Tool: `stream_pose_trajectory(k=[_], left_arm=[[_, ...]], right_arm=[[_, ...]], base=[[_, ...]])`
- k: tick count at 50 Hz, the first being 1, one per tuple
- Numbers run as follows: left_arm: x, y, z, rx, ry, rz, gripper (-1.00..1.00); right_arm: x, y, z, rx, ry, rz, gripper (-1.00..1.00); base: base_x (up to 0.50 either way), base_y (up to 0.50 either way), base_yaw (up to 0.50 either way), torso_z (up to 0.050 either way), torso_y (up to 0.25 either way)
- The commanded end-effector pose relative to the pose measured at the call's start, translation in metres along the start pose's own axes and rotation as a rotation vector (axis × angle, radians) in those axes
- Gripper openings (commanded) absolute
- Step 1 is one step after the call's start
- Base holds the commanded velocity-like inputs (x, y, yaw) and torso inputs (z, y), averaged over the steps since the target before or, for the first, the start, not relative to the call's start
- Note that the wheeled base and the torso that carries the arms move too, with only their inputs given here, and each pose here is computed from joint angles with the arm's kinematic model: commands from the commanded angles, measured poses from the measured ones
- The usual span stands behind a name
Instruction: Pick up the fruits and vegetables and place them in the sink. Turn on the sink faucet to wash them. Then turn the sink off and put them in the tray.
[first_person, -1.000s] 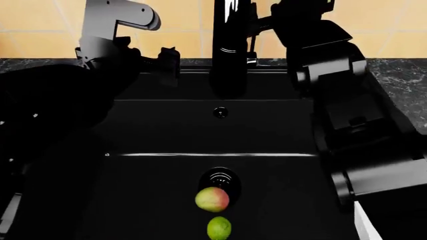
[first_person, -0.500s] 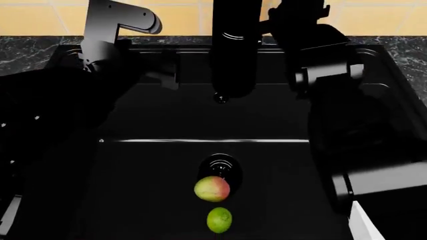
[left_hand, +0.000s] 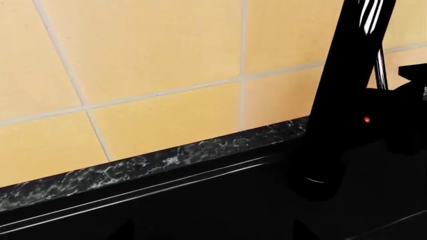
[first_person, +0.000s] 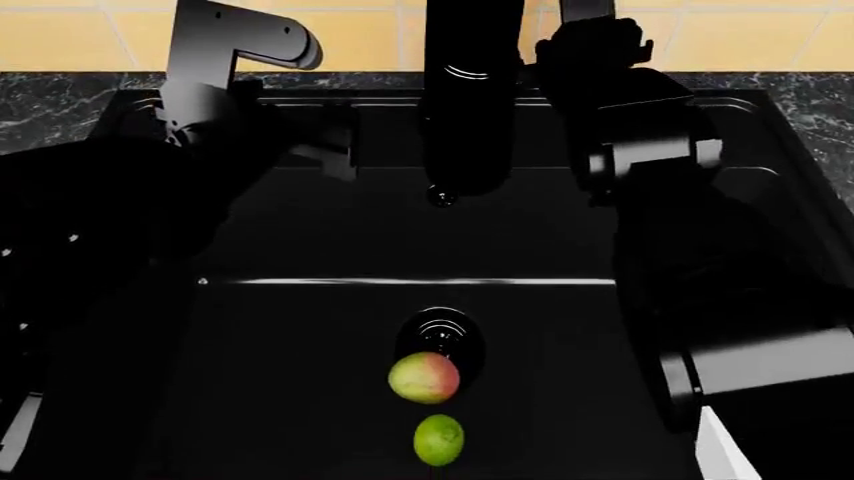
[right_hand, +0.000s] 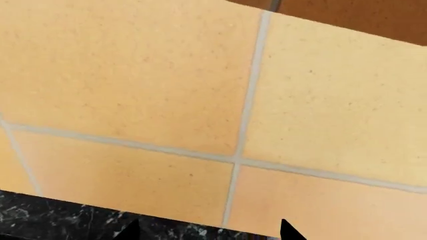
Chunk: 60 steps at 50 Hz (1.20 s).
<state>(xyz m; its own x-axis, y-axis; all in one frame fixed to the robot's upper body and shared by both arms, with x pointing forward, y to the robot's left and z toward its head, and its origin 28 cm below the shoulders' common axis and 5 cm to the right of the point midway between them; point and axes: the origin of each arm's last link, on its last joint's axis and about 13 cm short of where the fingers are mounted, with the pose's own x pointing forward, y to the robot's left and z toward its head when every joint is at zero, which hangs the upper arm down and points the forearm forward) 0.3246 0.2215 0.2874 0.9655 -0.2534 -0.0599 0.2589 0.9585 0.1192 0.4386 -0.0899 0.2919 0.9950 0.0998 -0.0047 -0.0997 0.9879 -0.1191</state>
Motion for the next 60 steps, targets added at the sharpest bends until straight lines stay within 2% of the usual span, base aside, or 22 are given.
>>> stream_pose_trajectory(k=[1, 7, 15, 25, 60], left_arm=[[0.0, 0.0, -0.001, -0.004, -0.001, 0.001, 1.0], [0.002, 0.001, -0.001, -0.002, 0.0, -0.001, 1.0], [0.0, 0.0, -0.002, -0.002, 0.002, 0.0, 1.0], [0.001, 0.0, -0.003, 0.0, 0.005, -0.001, 1.0], [0.003, -0.002, -0.006, 0.002, 0.012, -0.007, 1.0]], right_arm=[[-0.001, -0.009, -0.001, -0.004, 0.001, -0.11, 1.0], [-0.001, -0.011, -0.003, 0.006, 0.009, -0.136, 1.0], [-0.001, -0.019, -0.002, 0.074, -0.026, -0.228, 1.0], [-0.002, -0.028, -0.003, 0.137, -0.046, -0.284, 1.0], [-0.007, -0.057, 0.001, 0.219, -0.094, -0.426, 1.0]], base=[[0.0, 0.0, 0.0, 0.0, 0.0], [0.0, 0.0, 0.0, 0.0, 0.0], [0.0, 0.0, 0.0, 0.0, 0.0], [0.0, 0.0, -0.01, 0.0, 0.0], [0.0, -0.01, -0.01, 0.0, 0.001]])
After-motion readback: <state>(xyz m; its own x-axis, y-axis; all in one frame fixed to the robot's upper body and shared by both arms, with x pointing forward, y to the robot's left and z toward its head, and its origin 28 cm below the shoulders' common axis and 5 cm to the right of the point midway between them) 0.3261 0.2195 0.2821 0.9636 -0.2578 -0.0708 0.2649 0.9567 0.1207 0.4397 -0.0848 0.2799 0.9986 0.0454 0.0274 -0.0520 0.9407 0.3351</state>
